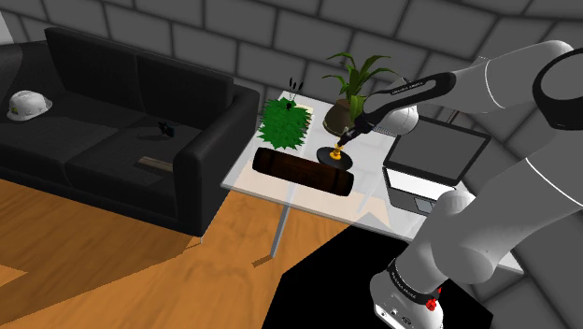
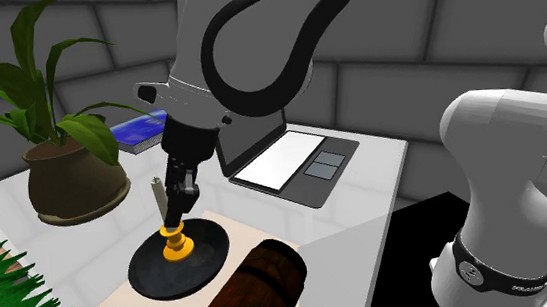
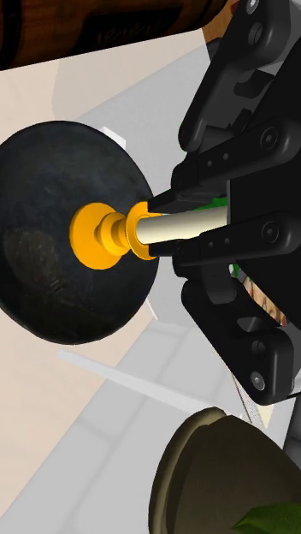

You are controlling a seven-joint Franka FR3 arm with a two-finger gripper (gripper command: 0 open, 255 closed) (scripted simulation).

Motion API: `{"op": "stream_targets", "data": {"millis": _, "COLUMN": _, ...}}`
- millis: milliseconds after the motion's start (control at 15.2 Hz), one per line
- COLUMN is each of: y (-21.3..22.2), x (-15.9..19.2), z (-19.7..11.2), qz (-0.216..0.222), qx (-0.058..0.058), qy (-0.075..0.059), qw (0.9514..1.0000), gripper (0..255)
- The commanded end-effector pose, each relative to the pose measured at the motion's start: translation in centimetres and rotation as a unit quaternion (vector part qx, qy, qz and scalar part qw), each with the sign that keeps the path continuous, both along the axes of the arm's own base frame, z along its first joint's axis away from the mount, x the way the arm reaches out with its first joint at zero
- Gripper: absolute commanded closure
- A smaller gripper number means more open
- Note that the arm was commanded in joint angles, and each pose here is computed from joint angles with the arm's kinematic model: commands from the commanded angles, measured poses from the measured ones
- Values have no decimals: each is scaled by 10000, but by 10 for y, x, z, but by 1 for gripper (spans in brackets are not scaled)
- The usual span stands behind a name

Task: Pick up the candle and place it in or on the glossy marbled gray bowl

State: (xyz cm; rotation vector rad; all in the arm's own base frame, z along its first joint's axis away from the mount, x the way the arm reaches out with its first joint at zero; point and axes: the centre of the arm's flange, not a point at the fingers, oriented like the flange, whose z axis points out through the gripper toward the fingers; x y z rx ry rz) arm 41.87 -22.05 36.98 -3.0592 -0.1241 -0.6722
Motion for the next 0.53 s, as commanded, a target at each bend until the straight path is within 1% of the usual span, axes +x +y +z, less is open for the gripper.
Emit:
{"op": "stream_targets", "data": {"millis": 0, "y": 0, "x": 0, "z": -1, "qz": -1, "qx": -1, "qy": -2, "qw": 10000, "gripper": 255}}
{"op": "stream_targets", "data": {"millis": 264, "y": 0, "x": 0, "z": -1, "qz": 0, "qx": -1, "qy": -1, "qw": 10000, "gripper": 255}}
{"op": "stream_targets", "data": {"millis": 330, "y": 0, "x": 0, "z": -1, "qz": 0, "qx": -1, "qy": -1, "qw": 10000, "gripper": 0}}
{"op": "stream_targets", "data": {"millis": 462, "y": 0, "x": 0, "z": -1, "qz": 0, "qx": -1, "qy": -1, "qw": 10000, "gripper": 0}}
